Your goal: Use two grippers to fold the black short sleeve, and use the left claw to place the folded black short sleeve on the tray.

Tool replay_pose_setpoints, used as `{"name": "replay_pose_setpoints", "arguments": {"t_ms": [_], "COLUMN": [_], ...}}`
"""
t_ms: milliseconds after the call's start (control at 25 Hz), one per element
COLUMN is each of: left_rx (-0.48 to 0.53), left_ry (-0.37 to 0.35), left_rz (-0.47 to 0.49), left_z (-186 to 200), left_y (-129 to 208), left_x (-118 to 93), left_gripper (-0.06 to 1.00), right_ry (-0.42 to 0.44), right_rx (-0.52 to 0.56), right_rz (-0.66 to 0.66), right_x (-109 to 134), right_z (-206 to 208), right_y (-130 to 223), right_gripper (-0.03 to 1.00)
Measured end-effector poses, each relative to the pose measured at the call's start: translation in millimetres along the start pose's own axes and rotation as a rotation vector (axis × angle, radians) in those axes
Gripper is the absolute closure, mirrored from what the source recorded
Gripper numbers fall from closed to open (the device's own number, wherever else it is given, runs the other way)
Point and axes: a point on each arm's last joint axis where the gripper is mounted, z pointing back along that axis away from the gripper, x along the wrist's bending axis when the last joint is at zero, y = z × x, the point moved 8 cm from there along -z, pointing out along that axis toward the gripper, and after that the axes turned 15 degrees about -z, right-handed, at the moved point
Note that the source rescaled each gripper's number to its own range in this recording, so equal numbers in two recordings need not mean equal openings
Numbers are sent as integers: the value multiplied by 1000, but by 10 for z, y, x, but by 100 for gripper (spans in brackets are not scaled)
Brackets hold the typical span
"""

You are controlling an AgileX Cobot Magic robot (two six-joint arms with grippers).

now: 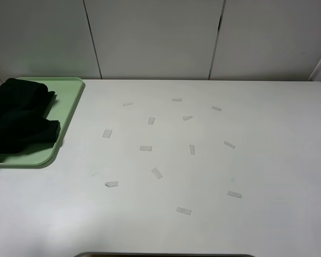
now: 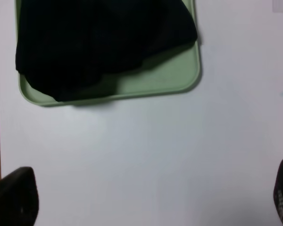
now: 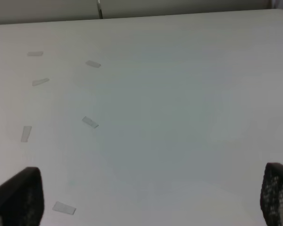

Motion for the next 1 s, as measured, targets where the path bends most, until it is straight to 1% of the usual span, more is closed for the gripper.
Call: {"name": "replay_pose_setpoints", "arguments": {"t_ms": [280,400,480,600,640,760,1000], "left_rx": [-88,-149,-214,-338,-354,-360,-435], "left_ry": [6,5,5,5,12,27,10], "left_rz": [32,29,17,1,5,32,40], "left_z": [3,-25,-52,-103,-142,-215,-150], "left_y": [513,719,813,882,907,996,1043], "left_x": [-341,-483,-561,-637,-658,-703,-721], "left_gripper": [-6,-6,-6,-6,-6,-6,-6], "right_ry": [0,0,0,0,0,0,0], "right_rx": [0,0,0,0,0,0,0], "right_rz": [0,0,0,0,0,0,0], "right_x": [0,0,0,0,0,0,0], "right_z": [0,0,0,0,0,0,0], "right_y": [0,0,0,0,0,0,0], "right_gripper": [-3,-3,-3,-3,-3,-3,-3]}}
